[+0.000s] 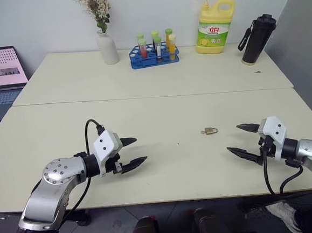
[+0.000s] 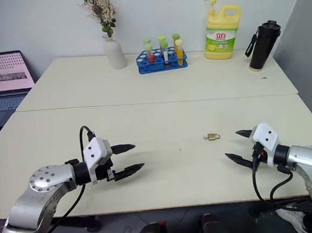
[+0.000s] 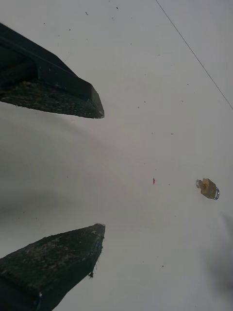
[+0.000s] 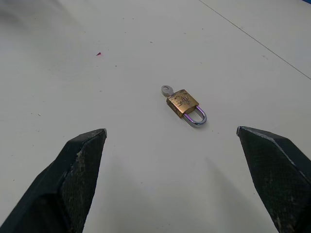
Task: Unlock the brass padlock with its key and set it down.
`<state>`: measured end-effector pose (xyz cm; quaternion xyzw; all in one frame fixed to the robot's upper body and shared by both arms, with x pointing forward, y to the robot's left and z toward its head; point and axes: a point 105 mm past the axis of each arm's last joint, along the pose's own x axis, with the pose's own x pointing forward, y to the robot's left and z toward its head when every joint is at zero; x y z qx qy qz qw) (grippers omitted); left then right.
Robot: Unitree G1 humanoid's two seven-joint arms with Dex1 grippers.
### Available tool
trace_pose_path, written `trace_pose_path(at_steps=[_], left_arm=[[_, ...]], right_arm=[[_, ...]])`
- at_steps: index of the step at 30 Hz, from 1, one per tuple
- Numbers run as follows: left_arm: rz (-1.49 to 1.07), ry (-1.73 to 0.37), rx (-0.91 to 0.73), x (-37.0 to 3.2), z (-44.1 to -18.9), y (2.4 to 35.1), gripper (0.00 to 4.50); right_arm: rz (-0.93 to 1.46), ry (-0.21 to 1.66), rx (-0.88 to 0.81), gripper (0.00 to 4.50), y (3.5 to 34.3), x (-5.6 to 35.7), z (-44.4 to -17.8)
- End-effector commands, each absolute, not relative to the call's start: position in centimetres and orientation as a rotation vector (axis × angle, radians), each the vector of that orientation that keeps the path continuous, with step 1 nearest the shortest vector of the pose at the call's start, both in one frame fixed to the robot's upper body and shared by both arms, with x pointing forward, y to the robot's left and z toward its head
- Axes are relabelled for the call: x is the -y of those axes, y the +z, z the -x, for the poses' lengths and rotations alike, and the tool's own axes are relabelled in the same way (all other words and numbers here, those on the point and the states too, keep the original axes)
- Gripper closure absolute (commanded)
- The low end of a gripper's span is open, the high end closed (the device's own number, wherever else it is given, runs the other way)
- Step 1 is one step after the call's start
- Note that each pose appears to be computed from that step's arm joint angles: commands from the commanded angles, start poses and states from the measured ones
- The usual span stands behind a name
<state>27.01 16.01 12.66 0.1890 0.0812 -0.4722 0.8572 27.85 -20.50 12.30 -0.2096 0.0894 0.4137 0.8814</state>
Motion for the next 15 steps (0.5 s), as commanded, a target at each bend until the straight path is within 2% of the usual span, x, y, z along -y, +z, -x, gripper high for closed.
trace_pose_path(at_steps=[1, 15], left_arm=[[-0.408, -1.039, -0.116, -15.0, -26.6, 13.8, 0.88], [-0.444, -1.016, -0.093, -13.7, -27.2, 14.4, 0.88]], right_arm=[[0.462, 0.864, -0.150, 0.00, 13.5, 20.4, -27.8], [0.498, 0.845, -0.195, 0.00, 12.6, 21.0, -27.9]])
